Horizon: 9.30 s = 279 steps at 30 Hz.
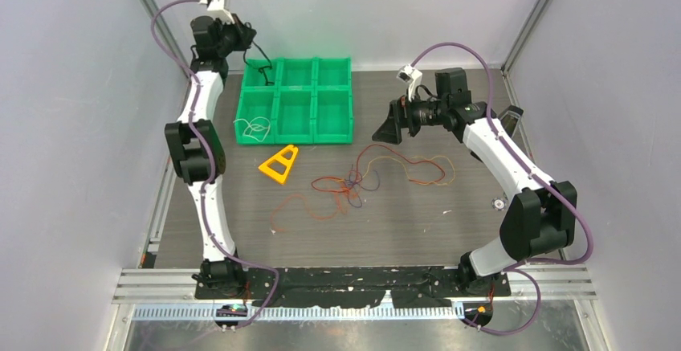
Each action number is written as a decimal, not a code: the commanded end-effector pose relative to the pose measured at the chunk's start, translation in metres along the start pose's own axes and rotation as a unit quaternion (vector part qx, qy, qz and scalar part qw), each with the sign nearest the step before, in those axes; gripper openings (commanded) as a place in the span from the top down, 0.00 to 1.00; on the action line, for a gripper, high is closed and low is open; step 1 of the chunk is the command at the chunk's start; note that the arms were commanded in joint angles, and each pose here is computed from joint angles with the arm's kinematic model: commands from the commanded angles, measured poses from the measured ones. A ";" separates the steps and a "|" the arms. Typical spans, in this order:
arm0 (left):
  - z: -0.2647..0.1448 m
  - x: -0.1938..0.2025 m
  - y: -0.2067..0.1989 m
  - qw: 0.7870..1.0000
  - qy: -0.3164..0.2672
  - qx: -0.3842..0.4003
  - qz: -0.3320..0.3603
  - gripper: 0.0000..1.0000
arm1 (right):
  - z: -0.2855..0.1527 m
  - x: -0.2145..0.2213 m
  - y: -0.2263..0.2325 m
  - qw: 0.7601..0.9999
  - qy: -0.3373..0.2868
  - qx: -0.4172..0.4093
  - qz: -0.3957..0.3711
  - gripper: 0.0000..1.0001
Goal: Untangle the cables
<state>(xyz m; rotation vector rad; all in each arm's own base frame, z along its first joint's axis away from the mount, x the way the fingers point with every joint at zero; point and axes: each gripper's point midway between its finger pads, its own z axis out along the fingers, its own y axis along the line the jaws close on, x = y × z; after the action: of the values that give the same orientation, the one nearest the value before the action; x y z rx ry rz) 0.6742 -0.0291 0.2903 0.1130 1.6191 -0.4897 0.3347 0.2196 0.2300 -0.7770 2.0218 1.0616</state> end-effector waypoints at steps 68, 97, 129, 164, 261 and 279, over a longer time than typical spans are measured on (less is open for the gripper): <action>-0.059 0.080 0.022 0.911 0.266 0.029 0.313 0.62 | -0.005 0.001 0.000 1.000 0.009 -0.001 -0.010 0.04; -0.006 0.182 0.043 0.780 0.313 0.108 0.532 1.00 | 0.000 0.011 -0.016 0.999 0.029 0.010 0.009 0.04; -0.013 0.131 0.011 0.788 0.259 0.119 0.546 0.66 | -0.001 0.011 -0.014 0.999 0.031 0.007 0.022 0.04; -0.251 0.176 -0.338 0.858 0.363 0.356 0.077 0.21 | -0.018 0.078 -0.106 0.966 0.191 0.169 -0.035 0.03; -0.365 0.074 -0.340 0.861 0.101 0.433 0.248 0.01 | -0.171 -0.228 0.198 0.916 -0.340 -0.094 -0.189 0.95; -0.324 -0.039 -0.418 0.826 0.053 0.463 0.318 0.14 | -0.091 -0.134 0.207 0.935 -0.192 -0.199 -0.221 0.95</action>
<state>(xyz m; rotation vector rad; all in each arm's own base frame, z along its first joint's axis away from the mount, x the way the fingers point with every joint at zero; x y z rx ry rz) 0.2370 -0.2746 0.4696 1.3276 1.1243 -0.7212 0.2480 0.2600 0.4591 -0.9562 1.3318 1.2836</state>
